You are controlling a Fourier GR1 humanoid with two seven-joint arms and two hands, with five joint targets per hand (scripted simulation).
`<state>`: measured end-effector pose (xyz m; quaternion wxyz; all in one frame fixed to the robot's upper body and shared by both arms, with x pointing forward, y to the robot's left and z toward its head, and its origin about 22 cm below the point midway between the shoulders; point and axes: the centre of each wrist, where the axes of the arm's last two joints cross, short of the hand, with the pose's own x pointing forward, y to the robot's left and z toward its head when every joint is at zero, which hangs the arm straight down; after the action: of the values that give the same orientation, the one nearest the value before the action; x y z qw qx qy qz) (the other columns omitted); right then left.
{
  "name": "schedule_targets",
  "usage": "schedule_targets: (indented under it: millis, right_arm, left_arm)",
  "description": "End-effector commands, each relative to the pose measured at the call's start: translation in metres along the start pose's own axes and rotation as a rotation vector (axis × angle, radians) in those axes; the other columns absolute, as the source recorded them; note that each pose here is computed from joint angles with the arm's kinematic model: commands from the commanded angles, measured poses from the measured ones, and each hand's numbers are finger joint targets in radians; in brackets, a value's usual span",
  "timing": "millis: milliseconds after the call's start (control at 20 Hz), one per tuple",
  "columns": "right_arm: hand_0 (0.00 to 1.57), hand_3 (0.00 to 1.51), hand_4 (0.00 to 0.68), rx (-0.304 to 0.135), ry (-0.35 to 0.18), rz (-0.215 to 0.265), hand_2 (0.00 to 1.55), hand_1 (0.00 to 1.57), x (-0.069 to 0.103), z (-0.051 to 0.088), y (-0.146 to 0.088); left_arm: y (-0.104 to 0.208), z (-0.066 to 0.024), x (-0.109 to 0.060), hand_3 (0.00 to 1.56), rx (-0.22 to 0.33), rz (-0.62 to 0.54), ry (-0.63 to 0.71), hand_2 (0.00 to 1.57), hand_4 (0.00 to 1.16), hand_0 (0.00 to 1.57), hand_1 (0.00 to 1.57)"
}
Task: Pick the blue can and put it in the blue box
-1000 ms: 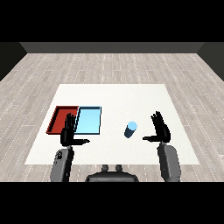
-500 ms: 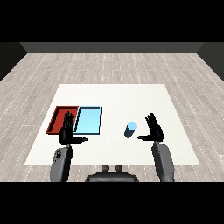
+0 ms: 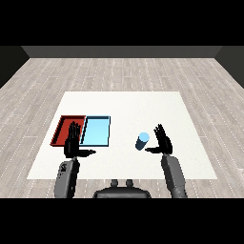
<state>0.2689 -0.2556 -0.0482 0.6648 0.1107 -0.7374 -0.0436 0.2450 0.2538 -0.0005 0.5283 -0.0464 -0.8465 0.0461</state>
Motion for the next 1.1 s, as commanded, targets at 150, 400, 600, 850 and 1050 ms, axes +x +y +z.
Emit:
schedule_targets:
  millis: [150, 400, 600, 850, 1050]
  right_arm:
    - [0.00, 0.00, 0.000, 0.001, 0.027, -0.028, 0.00, 0.00, 0.002, 0.005, 0.000]
    - [0.00, 0.00, 0.000, 0.013, 0.040, -0.041, 0.00, 0.00, -0.013, -0.011, 0.021]
    - [0.00, 0.00, 0.000, 0.031, 0.040, -0.021, 0.00, 0.00, -0.025, -0.001, 0.025]
    - [0.00, 0.00, 0.000, 0.031, 0.051, -0.033, 0.00, 0.00, -0.013, -0.018, 0.014]
    - [0.00, 0.00, 0.000, 0.050, 0.039, -0.019, 0.00, 0.00, -0.039, -0.023, 0.036]
  left_arm:
    - [-0.008, -0.0063, -0.003, 0.00, 0.016, -0.017, -0.018, 0.00, 0.00, 0.00, 0.00]
    - [-0.004, 0.0092, 0.003, 0.00, 0.014, -0.008, -0.019, 0.00, 0.00, 0.00, 0.00]
    - [0.006, 0.0097, -0.010, 0.00, 0.022, -0.018, -0.032, 0.00, 0.00, 0.00, 0.00]
    - [-0.008, -0.0045, -0.003, 0.00, 0.002, -0.004, -0.003, 0.00, 0.00, 0.00, 0.00]
    - [0.007, 0.0085, 0.002, 0.00, 0.014, -0.022, -0.010, 0.00, 0.00, 0.00, 0.00]
